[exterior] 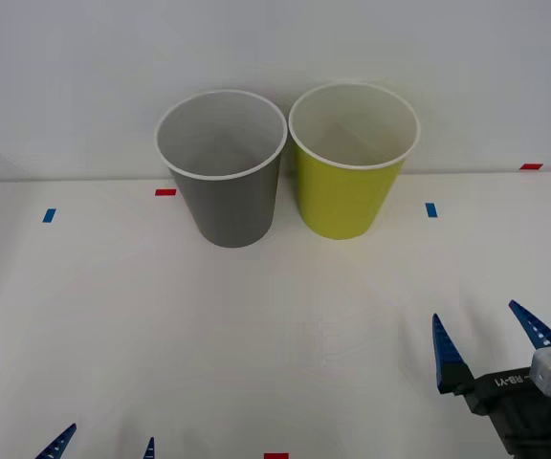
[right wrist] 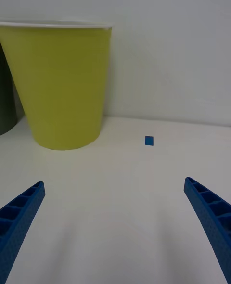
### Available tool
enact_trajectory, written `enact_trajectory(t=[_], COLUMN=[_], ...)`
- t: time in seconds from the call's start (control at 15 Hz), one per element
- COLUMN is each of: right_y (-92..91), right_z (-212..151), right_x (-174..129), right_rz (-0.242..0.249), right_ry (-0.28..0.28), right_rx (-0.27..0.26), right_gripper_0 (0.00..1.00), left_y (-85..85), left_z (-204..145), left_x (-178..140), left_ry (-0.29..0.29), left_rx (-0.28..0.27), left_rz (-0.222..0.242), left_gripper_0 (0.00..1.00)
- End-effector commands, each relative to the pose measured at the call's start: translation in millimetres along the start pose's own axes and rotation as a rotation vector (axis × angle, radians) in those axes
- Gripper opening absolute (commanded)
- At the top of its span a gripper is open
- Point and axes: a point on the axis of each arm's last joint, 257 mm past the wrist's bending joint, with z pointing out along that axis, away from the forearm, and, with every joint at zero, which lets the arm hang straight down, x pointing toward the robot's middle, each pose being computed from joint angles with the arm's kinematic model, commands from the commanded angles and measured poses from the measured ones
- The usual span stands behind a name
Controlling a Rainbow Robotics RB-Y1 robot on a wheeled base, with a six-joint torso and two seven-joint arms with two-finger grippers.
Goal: Put cans in the gray bin and PET bottles in the light green bin.
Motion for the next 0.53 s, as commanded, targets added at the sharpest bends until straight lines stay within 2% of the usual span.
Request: enact_trajectory(t=[0.07, 0.2, 0.53], right_y=[-9.1, -12.2, -13.5], right_z=[-34, -51, -104], right_x=[23, 33, 58], right_rz=[-0.014, -0.01, 0.013], right_ry=[0.002, 0.008, 0.099], right_rx=[-0.005, -0.003, 0.023], right_gripper_0=[1.0, 1.0, 1.0], left_y=[0.0, 0.0, 0.0], left_z=[0, 0, 0], left_x=[0, 0, 0], left_ry=[0.0, 0.0, 0.0], left_rx=[0.0, 0.0, 0.0], left_rz=[0.0, 0.0, 0.0], left_gripper_0=[1.0, 1.0, 1.0])
